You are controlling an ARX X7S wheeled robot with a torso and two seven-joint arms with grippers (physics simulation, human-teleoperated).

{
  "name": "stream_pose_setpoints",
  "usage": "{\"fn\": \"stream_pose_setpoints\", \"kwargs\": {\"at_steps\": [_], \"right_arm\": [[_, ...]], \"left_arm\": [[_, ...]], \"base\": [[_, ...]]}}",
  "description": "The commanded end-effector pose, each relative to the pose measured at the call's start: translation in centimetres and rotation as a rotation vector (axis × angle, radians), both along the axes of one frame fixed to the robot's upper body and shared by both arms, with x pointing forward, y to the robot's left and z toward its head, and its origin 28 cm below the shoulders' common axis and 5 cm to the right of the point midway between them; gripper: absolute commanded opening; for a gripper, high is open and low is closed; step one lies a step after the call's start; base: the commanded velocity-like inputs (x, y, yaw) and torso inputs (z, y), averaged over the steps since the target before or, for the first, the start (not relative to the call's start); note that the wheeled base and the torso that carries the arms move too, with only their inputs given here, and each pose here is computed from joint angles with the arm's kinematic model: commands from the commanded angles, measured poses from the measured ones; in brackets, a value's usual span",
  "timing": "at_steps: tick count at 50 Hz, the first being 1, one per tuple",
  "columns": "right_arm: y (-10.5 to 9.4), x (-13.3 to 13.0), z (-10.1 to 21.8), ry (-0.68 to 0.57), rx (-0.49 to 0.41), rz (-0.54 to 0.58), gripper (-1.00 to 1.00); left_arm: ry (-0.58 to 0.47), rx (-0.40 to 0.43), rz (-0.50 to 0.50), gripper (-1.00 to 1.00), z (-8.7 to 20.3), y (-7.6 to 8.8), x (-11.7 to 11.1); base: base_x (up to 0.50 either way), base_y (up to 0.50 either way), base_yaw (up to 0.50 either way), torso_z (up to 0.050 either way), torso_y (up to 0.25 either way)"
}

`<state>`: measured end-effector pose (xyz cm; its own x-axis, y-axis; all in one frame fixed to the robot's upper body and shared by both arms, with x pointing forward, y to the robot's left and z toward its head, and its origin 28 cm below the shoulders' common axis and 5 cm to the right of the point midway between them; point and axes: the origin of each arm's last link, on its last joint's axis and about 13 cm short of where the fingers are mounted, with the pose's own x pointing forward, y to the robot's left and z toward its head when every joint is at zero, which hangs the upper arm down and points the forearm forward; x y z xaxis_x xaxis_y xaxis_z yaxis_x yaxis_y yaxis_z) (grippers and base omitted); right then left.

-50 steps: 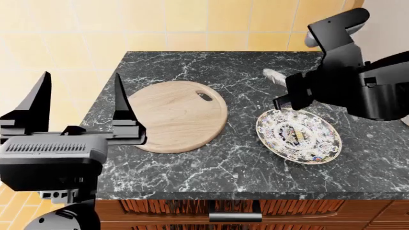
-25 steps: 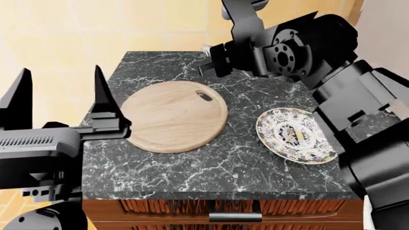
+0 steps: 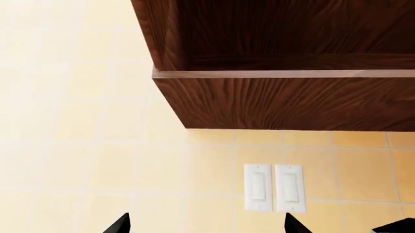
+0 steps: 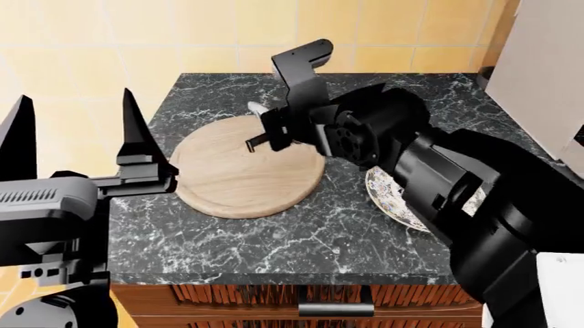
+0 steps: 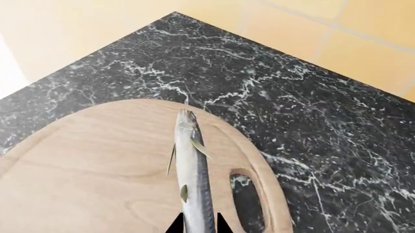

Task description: Pick the fish from the plate and place it on the cutting board. Then pick the condiment bottle from the cabinet and place it next to the cutting board.

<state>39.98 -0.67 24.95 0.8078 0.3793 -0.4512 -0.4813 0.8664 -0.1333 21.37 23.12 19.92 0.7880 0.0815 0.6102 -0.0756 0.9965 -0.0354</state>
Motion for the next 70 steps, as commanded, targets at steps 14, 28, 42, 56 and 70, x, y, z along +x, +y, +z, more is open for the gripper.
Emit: {"fn": "stream_pose_setpoints", "kwargs": {"at_steps": [14,28,42,56,70], "right_arm": [[1.2,-0.7,-3.3,0.026,-0.019,0.080,-1.00],[1.3,-0.9,-3.7,0.038,-0.029,0.099,1.00],[1.4,-0.9,-3.9,0.045,-0.024,0.104,1.00],[1.1,-0.2,0.0,-0.031,0.037,0.071,1.00],[-0.4,-0.2,7.1,-0.178,0.088,0.019,1.00]], "left_arm": [[-0.004,-0.006,0.001,1.00,0.1,0.2,-0.1],[-0.003,-0.010,0.005,1.00,0.1,0.3,-0.1],[-0.006,-0.011,0.006,1.00,0.2,0.3,-0.1],[-0.007,-0.008,0.004,1.00,0.2,0.2,-0.2],[0.008,-0.003,0.013,1.00,0.1,0.1,-0.1]], "base": [[0.00,0.00,0.00,0.000,0.001],[0.00,0.00,0.00,0.000,0.001],[0.00,0.00,0.00,0.000,0.000],[0.00,0.00,0.00,0.000,0.000],[0.00,0.00,0.00,0.000,0.001]]}}
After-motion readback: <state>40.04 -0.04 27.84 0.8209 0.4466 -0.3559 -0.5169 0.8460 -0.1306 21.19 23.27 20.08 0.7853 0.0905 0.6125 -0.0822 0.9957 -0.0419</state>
